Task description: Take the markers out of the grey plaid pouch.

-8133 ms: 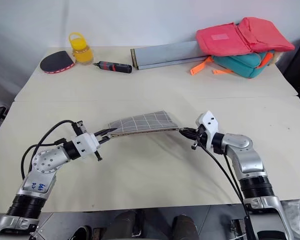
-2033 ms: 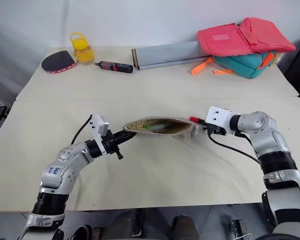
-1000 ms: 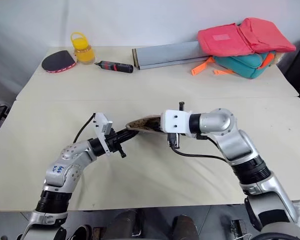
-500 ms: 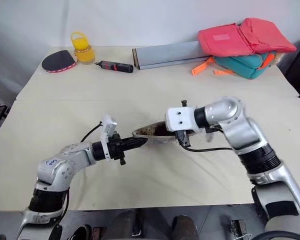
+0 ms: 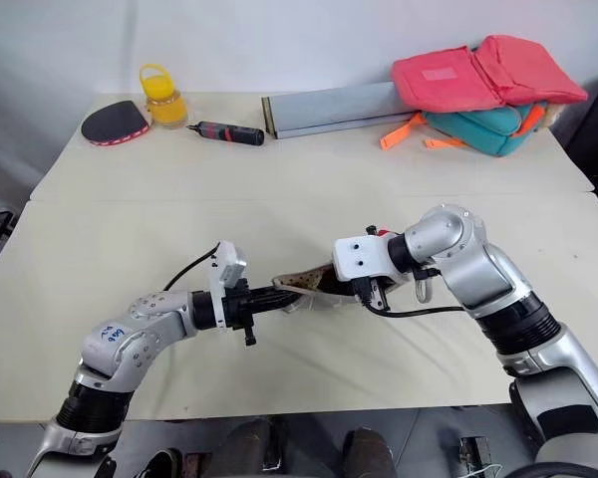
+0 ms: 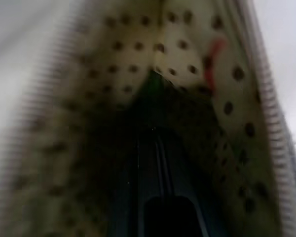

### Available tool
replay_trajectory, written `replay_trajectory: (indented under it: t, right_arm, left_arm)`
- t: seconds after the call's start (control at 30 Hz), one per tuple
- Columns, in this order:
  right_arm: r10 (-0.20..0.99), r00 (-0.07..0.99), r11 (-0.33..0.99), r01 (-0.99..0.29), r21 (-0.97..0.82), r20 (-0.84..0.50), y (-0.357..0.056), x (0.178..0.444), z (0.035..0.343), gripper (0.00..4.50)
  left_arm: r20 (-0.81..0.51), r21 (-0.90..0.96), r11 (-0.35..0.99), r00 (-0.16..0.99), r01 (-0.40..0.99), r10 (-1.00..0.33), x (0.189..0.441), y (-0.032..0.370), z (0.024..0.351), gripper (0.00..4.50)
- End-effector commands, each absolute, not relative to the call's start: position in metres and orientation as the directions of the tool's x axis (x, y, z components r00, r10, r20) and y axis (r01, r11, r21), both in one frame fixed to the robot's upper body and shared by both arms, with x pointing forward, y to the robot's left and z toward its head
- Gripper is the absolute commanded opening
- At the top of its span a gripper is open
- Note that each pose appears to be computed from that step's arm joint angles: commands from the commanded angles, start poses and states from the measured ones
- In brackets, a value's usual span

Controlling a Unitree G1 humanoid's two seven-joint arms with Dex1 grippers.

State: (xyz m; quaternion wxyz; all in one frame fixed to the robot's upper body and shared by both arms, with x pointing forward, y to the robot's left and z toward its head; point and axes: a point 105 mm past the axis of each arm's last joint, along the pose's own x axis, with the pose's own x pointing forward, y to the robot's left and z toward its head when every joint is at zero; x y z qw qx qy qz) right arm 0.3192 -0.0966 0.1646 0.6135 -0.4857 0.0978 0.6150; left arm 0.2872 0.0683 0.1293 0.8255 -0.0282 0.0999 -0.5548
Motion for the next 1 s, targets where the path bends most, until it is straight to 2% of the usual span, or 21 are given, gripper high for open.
replay_trajectory:
  t: [0.03, 0.17, 0.33, 0.6, 0.7, 0.77, 0.93, 1.0]
  right_arm:
    - [0.654, 0.274, -0.213, -0.828, -0.519, -0.705, -0.099, 0.325, 0.166, 1.3]
    - [0.67, 0.254, -0.209, -0.837, -0.505, -0.698, -0.096, 0.322, 0.164, 2.68]
    - [0.659, 0.234, -0.229, -0.843, -0.487, -0.715, -0.095, 0.32, 0.151, 2.68]
    - [0.627, 0.255, -0.247, -0.831, -0.499, -0.736, -0.097, 0.331, 0.126, 2.68]
    - [0.657, 0.254, -0.243, -0.82, -0.518, -0.71, -0.089, 0.332, 0.13, 2.05]
    - [0.664, 0.254, -0.24, -0.819, -0.522, -0.703, -0.086, 0.331, 0.133, 1.42]
    - [0.681, 0.258, -0.262, -0.788, -0.558, -0.685, -0.079, 0.331, 0.143, 1.42]
    - [0.661, 0.263, -0.256, -0.801, -0.541, -0.703, -0.081, 0.332, 0.136, 1.42]
  left_arm:
    - [-0.128, -0.155, 0.428, 0.411, 0.89, -0.902, 0.292, 0.074, 0.126, 0.0]
    - [-0.115, -0.163, 0.441, 0.427, 0.883, -0.897, 0.296, 0.076, 0.128, 0.0]
    - [-0.118, -0.166, 0.458, 0.444, 0.873, -0.888, 0.301, 0.079, 0.125, 0.0]
    - [-0.116, -0.164, 0.476, 0.462, 0.864, -0.879, 0.303, 0.081, 0.124, 0.0]
    - [-0.12, -0.16, 0.479, 0.465, 0.863, -0.877, 0.303, 0.082, 0.124, 0.0]
    - [-0.119, -0.157, 0.484, 0.47, 0.861, -0.875, 0.303, 0.082, 0.123, 0.0]
    - [-0.114, -0.16, 0.487, 0.474, 0.858, -0.873, 0.304, 0.082, 0.123, 0.0]
    - [-0.113, -0.16, 0.485, 0.472, 0.86, -0.874, 0.304, 0.08, 0.123, 0.0]
